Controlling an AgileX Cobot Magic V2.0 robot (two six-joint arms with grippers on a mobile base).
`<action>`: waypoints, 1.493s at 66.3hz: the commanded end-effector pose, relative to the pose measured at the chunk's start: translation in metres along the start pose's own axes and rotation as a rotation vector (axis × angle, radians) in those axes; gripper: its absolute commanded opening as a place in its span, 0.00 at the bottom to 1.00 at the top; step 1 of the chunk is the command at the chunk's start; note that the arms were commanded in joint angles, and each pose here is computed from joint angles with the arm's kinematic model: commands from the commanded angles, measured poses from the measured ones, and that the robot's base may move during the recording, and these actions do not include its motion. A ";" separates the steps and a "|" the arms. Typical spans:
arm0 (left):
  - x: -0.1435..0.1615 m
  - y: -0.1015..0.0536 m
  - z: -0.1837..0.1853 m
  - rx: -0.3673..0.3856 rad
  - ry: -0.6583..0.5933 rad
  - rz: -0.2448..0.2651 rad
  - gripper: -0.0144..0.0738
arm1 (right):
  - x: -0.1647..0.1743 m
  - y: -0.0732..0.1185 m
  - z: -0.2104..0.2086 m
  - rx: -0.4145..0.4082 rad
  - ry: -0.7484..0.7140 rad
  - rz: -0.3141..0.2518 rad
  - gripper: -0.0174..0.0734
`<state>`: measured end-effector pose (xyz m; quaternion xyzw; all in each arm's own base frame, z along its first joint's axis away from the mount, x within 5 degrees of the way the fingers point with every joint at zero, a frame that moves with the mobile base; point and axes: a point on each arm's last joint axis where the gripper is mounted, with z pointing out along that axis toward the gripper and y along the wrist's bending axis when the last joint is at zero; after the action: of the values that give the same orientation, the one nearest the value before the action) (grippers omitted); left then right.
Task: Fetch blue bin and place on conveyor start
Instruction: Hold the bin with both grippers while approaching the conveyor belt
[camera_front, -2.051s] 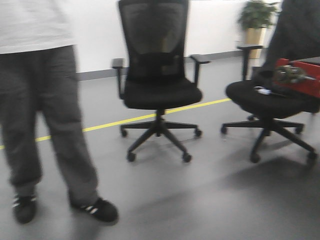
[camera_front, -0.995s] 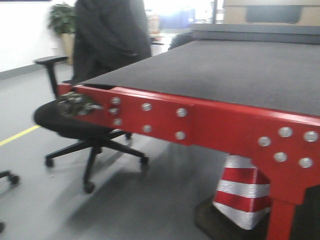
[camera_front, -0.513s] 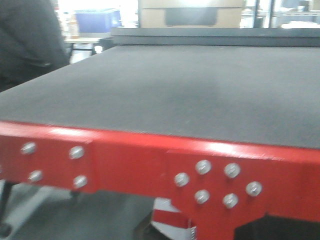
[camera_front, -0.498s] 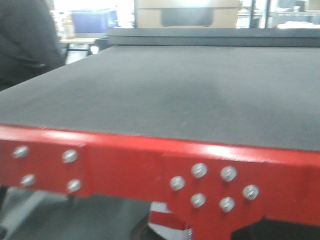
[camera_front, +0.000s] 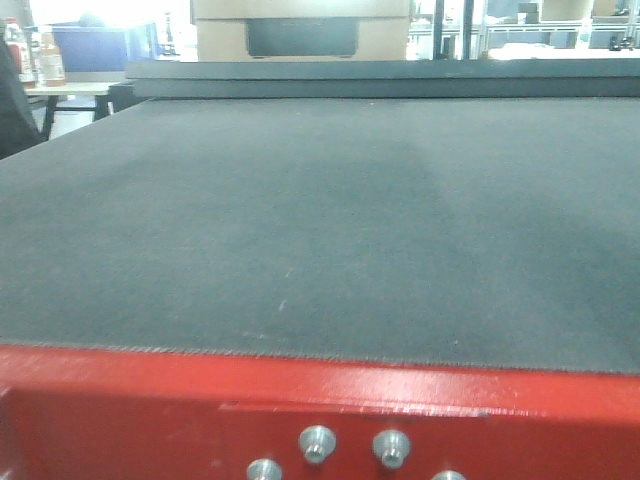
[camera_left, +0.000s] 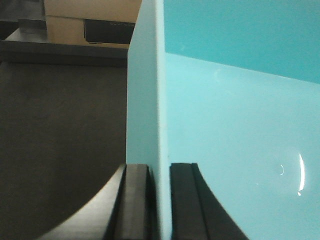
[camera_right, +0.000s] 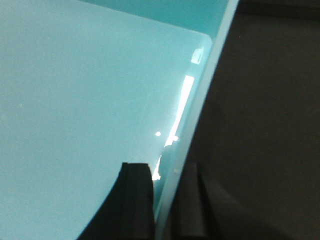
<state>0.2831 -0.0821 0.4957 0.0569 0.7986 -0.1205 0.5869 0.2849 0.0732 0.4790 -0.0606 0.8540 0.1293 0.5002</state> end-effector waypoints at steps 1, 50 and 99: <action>-0.011 -0.003 -0.009 0.032 -0.081 -0.044 0.04 | -0.006 -0.002 -0.004 0.019 -0.053 -0.047 0.03; -0.011 -0.003 -0.009 0.032 -0.081 -0.044 0.04 | -0.006 -0.002 -0.004 0.019 -0.053 -0.047 0.03; -0.012 -0.003 -0.009 0.034 -0.099 -0.044 0.04 | -0.007 -0.001 -0.004 0.006 -0.067 -0.037 0.03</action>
<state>0.2831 -0.0821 0.4957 0.0562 0.7985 -0.1211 0.5870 0.2851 0.0732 0.4795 -0.0603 0.8526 0.1296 0.5026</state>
